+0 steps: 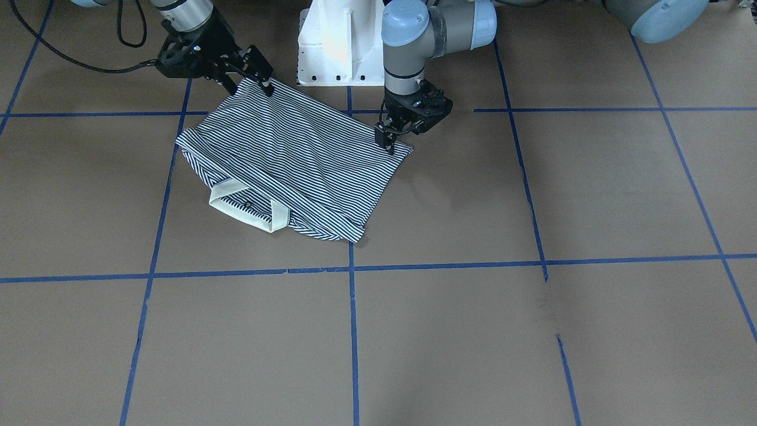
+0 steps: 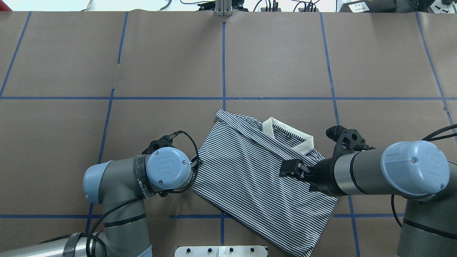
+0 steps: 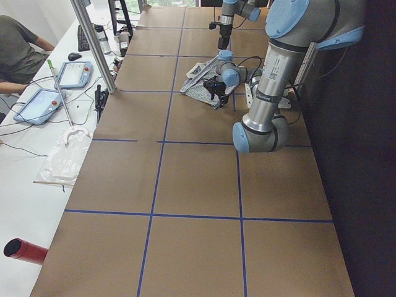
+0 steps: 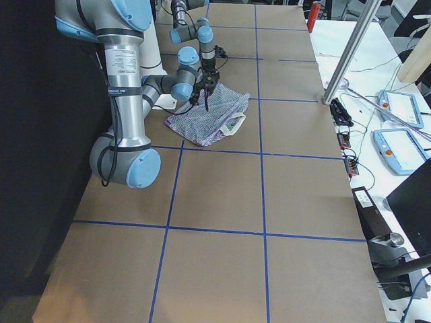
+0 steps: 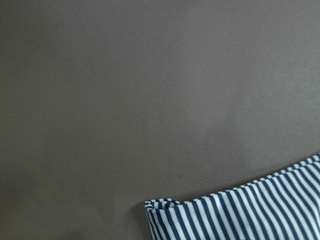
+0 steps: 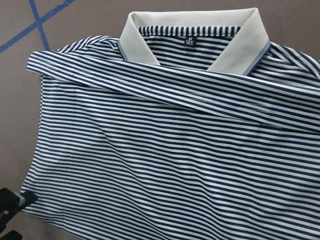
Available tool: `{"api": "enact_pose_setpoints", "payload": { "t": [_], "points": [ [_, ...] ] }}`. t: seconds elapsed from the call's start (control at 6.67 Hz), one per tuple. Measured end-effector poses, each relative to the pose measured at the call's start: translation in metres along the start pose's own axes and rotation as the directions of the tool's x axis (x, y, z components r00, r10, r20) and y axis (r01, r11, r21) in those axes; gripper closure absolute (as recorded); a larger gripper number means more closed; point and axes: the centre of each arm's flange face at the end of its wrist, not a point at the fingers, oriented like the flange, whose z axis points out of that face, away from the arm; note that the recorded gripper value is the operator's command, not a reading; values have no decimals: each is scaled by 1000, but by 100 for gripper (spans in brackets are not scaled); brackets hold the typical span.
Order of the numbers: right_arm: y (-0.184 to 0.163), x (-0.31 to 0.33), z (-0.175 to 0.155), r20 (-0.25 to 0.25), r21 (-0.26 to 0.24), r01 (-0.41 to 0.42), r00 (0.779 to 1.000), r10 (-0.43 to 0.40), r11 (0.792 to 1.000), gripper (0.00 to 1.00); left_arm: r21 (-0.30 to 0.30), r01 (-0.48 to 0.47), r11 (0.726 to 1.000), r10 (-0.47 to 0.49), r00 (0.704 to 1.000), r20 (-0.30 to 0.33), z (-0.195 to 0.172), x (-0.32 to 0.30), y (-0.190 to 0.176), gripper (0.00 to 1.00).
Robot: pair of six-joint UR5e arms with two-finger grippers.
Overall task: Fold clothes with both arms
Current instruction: 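Rotate the shirt a quarter turn with the right gripper while the left arm moves away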
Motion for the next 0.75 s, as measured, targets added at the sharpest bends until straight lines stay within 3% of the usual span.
{"api": "enact_pose_setpoints", "payload": {
  "t": [0.15, 0.3, 0.45, 0.75],
  "points": [
    [-1, 0, -1, 0, 1, -1, 1000, 1, 1000, 0, 16, 3, 1000, -3, 1000, 0, 4, 1, -3, 43],
    [-1, 0, -1, 0, 3, -2, 1000, 2, 1000, 0, 25, 5, 1000, -5, 1000, -1, 7, 1, -5, 77],
    [-2, 1, -1, -1, 4, -2, 1000, 2, 1000, 0, 28, 6, 1000, -6, 1000, -5, 8, 2, -6, 99],
    [-2, 0, -1, 0, 4, -2, 1000, 2, 1000, 0, 32, 4, 999, -4, 1000, -11, 8, 4, -9, 100]
  ]
}}
